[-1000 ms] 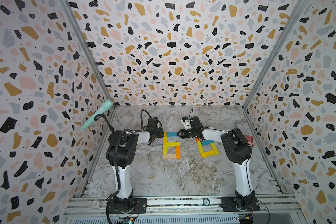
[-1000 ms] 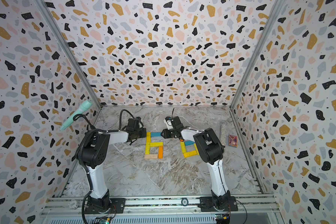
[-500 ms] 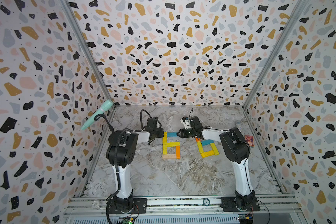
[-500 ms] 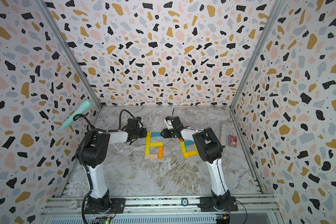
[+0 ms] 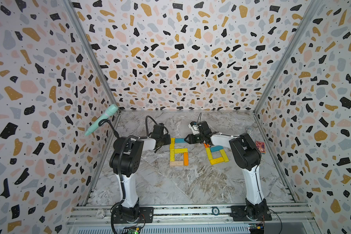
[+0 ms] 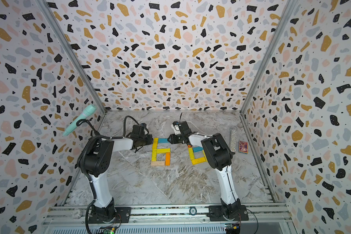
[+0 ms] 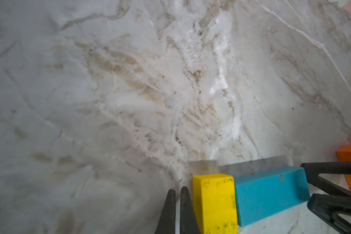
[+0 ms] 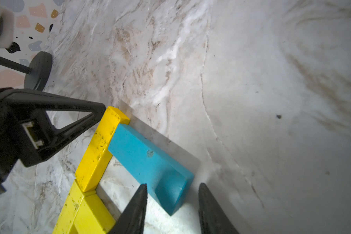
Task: Assemble the number 6 with building blocks
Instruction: Adjust the building block at the center of the board.
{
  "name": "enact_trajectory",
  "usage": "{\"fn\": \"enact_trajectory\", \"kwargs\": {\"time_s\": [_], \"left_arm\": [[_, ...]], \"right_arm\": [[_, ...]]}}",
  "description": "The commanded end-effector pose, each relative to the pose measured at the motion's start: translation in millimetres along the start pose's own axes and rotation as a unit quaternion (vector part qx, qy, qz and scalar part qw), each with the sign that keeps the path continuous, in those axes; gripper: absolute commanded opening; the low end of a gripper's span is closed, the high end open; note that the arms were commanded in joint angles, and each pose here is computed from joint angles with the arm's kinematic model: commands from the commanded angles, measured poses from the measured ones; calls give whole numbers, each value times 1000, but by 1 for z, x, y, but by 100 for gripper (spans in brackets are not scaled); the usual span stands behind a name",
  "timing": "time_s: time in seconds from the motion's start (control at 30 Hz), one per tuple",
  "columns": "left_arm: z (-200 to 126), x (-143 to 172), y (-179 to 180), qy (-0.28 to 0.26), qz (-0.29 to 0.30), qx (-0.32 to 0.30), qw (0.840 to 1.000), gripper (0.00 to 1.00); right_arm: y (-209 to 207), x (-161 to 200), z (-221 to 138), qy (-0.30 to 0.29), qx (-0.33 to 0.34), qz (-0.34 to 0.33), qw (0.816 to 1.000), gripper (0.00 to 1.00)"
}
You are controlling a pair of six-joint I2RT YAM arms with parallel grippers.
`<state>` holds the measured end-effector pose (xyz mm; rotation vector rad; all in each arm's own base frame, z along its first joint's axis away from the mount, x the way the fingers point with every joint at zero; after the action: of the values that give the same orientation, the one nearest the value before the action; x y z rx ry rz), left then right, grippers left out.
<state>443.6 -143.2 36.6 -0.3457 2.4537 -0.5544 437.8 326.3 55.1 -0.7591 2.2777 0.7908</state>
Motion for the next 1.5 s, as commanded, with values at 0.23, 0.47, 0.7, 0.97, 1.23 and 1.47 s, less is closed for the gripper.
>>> {"fn": "enact_trajectory", "kwargs": {"time_s": [0.23,0.47,0.7,0.97,1.23,1.47], "left_arm": [[-12,55,14,83,-1,8,997,0],[-14,62,18,92,-1,1,996,0],[-16,70,22,99,-1,-2,995,0],[-22,80,31,104,-1,-14,995,0],[-21,85,34,109,-4,-15,994,0],[-20,90,35,113,-6,-13,994,0]], "right_arm": [[3,-24,-14,-23,5,-15,1000,44],[4,-24,-17,-25,8,-17,1000,45],[5,-22,-23,-24,12,-17,999,45],[7,-20,-29,-28,15,-18,999,46],[9,-20,-34,-30,19,-21,999,46],[9,-20,-37,-31,21,-22,999,47]]}}
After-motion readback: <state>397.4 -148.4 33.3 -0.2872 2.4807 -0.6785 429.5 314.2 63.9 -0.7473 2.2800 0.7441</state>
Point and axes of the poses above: each gripper's point midway between its finger pads, its own z axis out along the fingers, its own y axis along the line the jaws close on, x = y × z, the point moved 2 cm from there along -z, back along the fingers, and after that the axes turned 13 degrees about -z, right-handed, at the moved point
